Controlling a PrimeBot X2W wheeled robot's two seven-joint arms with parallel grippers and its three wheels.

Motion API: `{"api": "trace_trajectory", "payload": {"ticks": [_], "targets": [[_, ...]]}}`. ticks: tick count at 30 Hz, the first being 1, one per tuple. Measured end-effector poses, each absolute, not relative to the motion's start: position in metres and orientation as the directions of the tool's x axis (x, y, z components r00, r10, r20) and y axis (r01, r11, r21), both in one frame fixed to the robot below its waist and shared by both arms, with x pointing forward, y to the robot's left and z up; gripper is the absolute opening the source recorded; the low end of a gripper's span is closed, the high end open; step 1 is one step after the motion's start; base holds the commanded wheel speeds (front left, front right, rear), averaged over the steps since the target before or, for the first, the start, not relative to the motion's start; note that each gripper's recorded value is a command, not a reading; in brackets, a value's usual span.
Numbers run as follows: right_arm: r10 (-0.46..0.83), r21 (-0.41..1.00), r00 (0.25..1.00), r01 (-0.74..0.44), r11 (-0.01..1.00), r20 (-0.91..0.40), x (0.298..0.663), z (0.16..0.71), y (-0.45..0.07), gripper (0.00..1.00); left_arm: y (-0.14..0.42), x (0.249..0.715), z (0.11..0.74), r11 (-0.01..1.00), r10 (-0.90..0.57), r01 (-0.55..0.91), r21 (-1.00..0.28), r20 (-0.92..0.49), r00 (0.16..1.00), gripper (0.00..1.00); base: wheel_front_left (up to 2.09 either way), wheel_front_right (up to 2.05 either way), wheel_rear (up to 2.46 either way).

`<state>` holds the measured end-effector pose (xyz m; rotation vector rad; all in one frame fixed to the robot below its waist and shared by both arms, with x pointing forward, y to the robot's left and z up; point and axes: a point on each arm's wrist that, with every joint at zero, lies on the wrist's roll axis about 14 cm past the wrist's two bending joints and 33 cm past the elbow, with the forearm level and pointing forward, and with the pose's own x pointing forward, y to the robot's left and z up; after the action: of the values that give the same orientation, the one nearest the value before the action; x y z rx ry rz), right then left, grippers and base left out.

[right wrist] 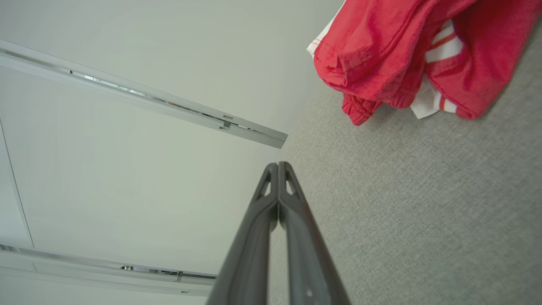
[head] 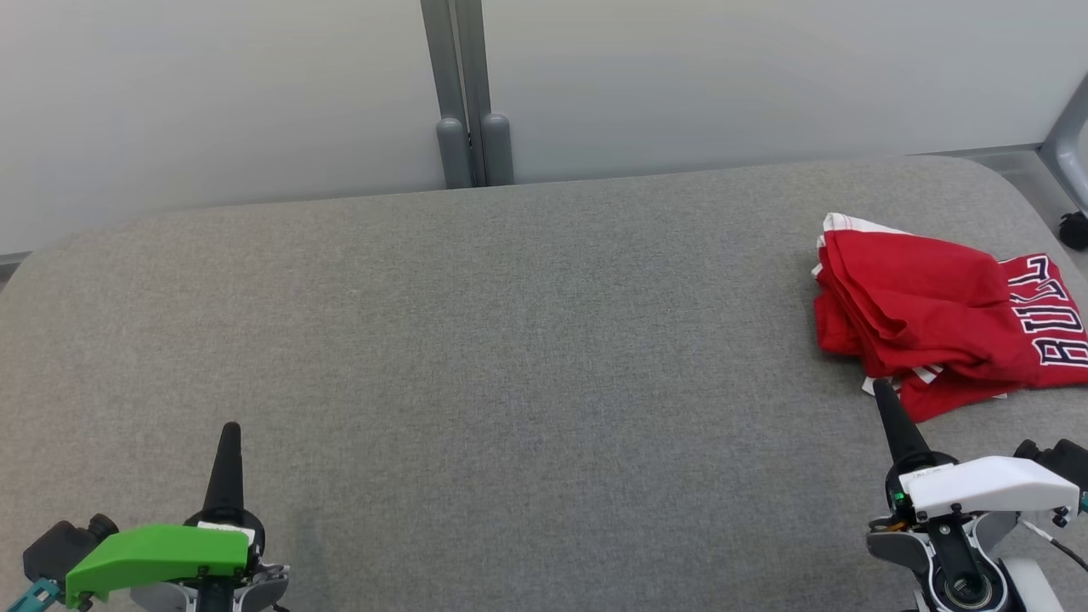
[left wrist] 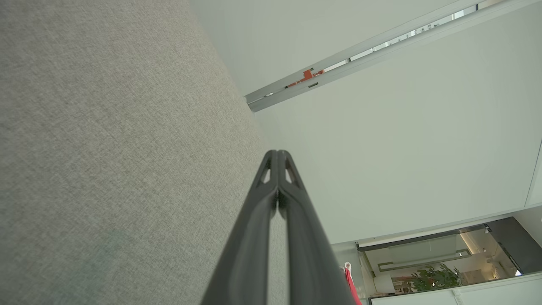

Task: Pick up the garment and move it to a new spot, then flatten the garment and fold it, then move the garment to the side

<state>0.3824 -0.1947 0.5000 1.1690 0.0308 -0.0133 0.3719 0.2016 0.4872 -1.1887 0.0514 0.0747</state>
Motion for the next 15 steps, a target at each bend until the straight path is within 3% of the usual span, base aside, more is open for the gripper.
{"api": "trace_trajectory", "payload": {"ticks": [15], "targets": [[0.003,0.964,0.999,0.031,0.264,-0.033,0.3835,0.4998,-0.1968,0.0,0.2009,0.3771,0.4921,0.247,0.021,-0.066,-0.967,-0.062,0.998,0.0,0.0,0.0,0.0]]}}
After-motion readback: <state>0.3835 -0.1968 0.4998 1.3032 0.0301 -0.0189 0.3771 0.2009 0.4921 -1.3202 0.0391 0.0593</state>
